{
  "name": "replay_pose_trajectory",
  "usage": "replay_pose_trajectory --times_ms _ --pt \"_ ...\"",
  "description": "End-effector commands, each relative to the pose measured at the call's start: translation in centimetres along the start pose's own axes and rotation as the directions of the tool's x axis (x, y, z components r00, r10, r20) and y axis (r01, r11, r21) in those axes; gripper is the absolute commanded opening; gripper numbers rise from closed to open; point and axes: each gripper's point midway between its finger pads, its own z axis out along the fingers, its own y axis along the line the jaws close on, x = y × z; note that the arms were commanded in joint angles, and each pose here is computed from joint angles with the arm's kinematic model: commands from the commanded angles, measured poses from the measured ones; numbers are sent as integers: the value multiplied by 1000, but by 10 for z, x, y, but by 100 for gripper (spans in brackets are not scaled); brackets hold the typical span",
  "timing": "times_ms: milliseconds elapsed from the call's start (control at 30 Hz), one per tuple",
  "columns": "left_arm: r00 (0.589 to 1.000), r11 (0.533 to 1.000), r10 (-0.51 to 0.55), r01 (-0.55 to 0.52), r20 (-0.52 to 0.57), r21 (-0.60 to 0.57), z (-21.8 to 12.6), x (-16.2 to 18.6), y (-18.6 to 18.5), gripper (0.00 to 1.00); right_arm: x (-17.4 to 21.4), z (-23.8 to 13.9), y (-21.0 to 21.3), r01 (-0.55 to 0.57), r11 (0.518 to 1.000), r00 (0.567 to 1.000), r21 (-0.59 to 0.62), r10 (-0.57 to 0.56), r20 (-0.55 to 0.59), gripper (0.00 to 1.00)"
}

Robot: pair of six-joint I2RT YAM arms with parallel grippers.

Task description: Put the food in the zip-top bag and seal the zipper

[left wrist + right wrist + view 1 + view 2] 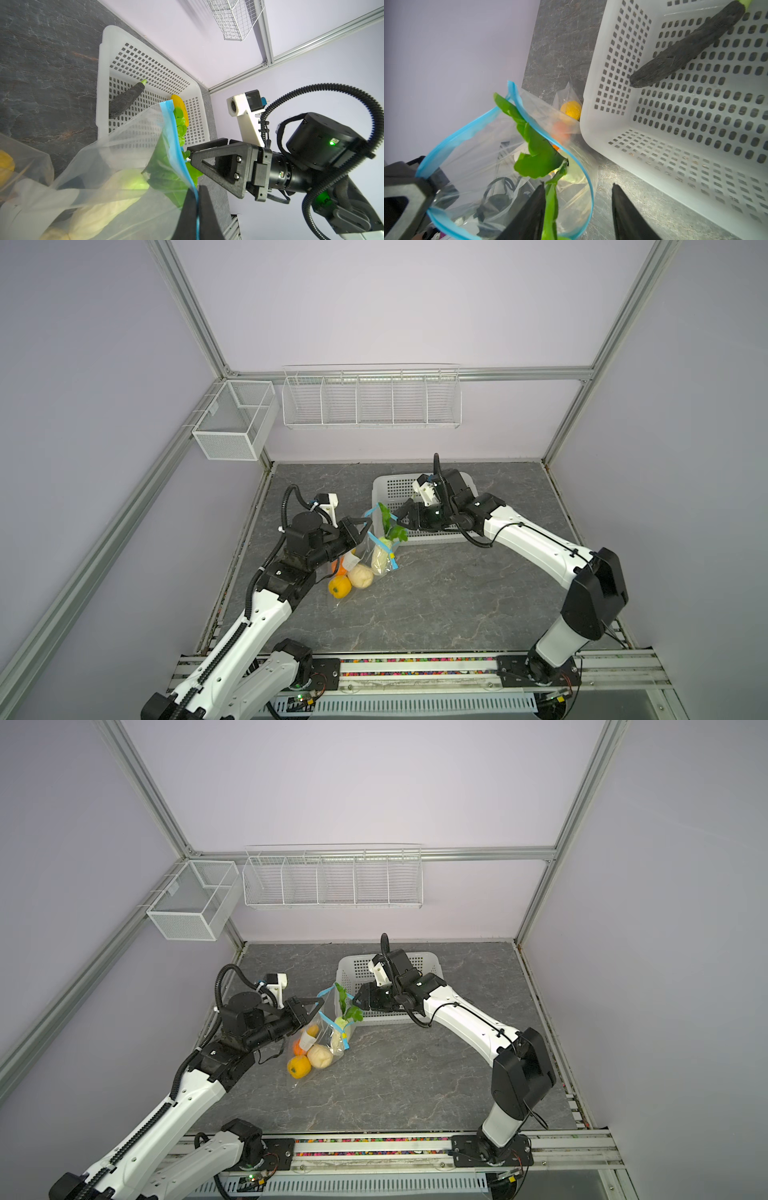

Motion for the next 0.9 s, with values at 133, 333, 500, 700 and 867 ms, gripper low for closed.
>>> replay_pose_trajectory --times_ms 133,333,500,700,867 --pt "999 999 22 -23 23 35 -8 -8 -15 0 8 14 -3 0 1000 998 -29 -2 -58 48" --pt "999 999 24 -25 26 31 -9 -7 -14 0 3 7 1 27 999 999 -36 -28 -34 49" --pt "999 999 24 -25 25 31 -10 -7 -14 0 -13 -10 -13 57 998 998 40 -58 14 57" --pt "999 999 26 -27 29 35 -10 -8 -16 0 -10 0 -22 51 998 998 46 -50 -30 58" --pt "999 999 25 -26 29 38 -11 -8 -16 0 0 7 -19 54 998 997 27 -52 -63 56"
